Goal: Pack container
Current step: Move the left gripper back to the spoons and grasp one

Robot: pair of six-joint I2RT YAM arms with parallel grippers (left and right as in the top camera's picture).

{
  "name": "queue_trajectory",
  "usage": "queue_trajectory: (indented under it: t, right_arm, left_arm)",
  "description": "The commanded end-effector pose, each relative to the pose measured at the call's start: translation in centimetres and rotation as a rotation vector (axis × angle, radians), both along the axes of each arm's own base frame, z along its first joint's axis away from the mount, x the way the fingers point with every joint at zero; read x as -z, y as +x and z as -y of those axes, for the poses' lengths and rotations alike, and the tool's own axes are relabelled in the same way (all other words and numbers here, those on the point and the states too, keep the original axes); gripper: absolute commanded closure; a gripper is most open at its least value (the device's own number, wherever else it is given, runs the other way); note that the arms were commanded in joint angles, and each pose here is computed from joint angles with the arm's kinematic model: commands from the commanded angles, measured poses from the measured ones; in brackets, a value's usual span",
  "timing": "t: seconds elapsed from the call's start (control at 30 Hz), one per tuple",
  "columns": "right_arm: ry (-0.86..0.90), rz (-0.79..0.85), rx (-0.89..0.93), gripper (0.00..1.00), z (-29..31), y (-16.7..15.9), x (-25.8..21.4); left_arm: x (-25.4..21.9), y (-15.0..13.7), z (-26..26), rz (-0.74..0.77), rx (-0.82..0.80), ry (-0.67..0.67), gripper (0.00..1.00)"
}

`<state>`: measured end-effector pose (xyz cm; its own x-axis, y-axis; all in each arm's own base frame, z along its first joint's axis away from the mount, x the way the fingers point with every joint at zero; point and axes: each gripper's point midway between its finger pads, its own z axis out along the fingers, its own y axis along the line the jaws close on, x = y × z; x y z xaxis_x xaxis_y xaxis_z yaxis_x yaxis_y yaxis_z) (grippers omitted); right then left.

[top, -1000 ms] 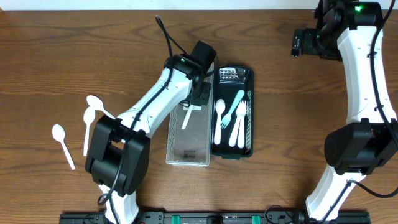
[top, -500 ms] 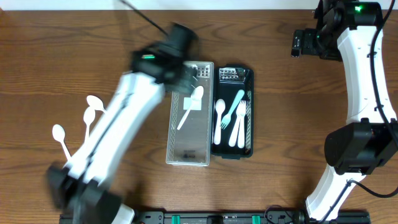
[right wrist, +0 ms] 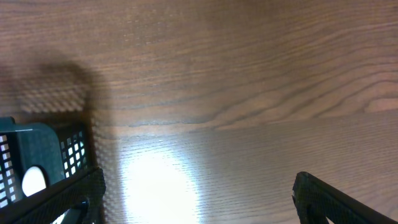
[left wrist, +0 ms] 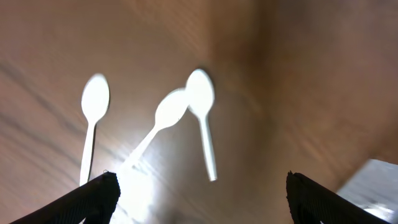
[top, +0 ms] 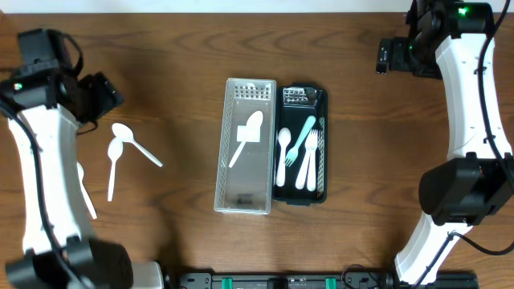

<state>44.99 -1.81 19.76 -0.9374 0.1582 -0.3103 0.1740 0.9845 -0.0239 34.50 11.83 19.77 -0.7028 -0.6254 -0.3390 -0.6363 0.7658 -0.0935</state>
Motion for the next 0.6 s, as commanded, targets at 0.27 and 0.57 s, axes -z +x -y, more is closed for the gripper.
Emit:
queue_trajectory:
  t: [0.27,0.57]
  right_arm:
    - [-0.014,0.040,-0.002,0.01,0.6,0.2,-1.3]
    - [-0.014,0.041,-0.002,0.01,0.6,0.2,-1.4]
  left_arm:
    - [11.2,1.2,0.8,-0.253,-0.034,-0.157,0.12]
    - [15.6,3.2,2.1,-0.243,-0.037,-0.254,0.12]
